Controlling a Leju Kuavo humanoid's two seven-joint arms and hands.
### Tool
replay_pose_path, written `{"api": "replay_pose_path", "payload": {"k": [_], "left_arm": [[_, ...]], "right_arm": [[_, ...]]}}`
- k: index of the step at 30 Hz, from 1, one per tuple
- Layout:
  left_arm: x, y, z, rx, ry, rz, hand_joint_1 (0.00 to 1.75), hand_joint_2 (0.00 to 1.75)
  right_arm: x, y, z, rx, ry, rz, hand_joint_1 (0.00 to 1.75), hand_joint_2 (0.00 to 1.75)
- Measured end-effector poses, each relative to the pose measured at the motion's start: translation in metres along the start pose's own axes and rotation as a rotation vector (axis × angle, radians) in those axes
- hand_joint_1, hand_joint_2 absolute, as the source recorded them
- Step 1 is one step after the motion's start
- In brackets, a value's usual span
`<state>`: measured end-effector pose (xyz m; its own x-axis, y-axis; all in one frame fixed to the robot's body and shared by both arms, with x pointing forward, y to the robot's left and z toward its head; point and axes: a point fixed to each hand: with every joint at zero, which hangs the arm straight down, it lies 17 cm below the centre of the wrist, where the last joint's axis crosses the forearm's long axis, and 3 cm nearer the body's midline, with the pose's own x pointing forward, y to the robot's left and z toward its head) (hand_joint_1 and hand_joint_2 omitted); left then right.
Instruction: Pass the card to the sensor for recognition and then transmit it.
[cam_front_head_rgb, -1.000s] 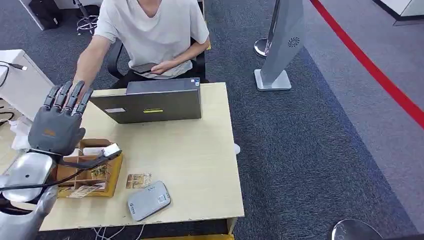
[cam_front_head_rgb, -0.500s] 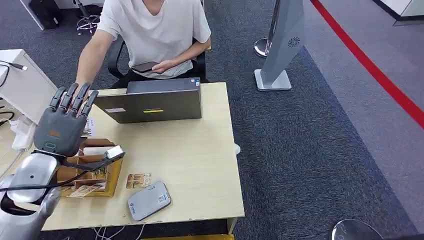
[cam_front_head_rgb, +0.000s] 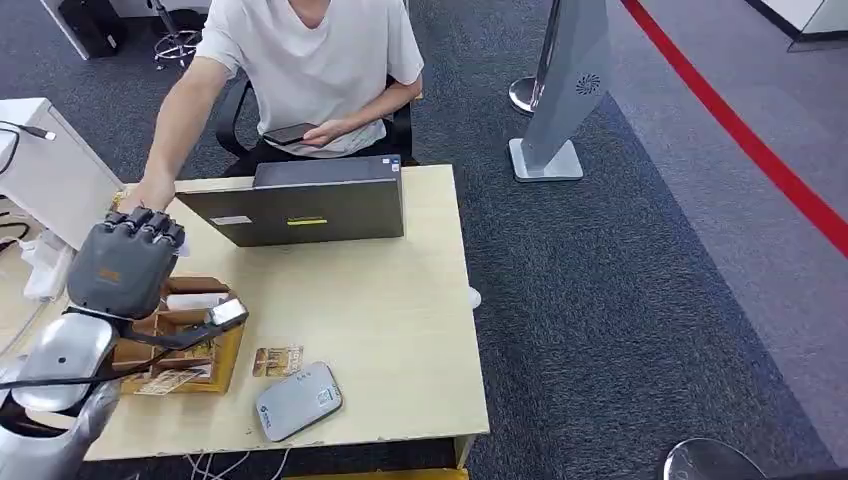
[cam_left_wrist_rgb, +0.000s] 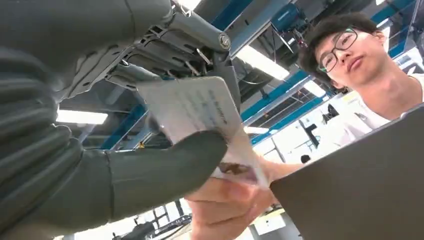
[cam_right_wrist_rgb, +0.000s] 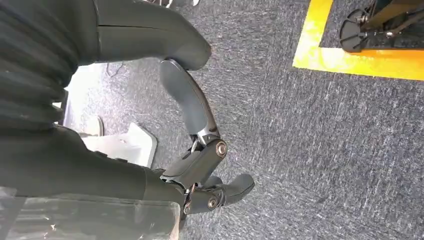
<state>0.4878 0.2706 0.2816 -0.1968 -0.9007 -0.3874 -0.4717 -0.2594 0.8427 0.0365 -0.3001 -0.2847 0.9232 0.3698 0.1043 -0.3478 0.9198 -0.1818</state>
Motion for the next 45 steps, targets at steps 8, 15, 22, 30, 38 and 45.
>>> {"api": "replay_pose_path", "payload": {"k": [8, 15, 22, 30, 38, 45], "left_arm": [[0.000, 0.001, 0.000, 0.004, 0.000, 0.008, 1.75, 1.75], [0.002, -0.001, 0.000, -0.008, -0.007, -0.002, 1.75, 1.75], [0.060, 0.016, 0.011, 0.037, -0.098, 0.041, 1.75, 1.75], [0.181, 0.056, 0.055, 0.129, -0.328, 0.207, 1.75, 1.75], [0.214, 0.064, 0.077, 0.125, -0.392, 0.267, 1.75, 1.75], [0.218, 0.052, 0.084, 0.063, -0.386, 0.283, 1.75, 1.75]], "right_arm": [[-0.001, 0.000, 0.000, -0.003, 0.001, 0.003, 0.00, 1.75], [0.000, 0.000, 0.000, -0.004, -0.005, 0.004, 0.00, 1.75], [0.003, 0.007, 0.001, 0.009, -0.008, 0.002, 0.00, 1.75], [0.007, 0.016, 0.003, 0.019, -0.015, -0.001, 0.00, 1.75], [0.005, 0.017, 0.003, 0.017, -0.012, -0.001, 0.00, 1.75], [0.004, 0.017, 0.003, 0.015, -0.010, -0.004, 0.00, 1.75]]}}
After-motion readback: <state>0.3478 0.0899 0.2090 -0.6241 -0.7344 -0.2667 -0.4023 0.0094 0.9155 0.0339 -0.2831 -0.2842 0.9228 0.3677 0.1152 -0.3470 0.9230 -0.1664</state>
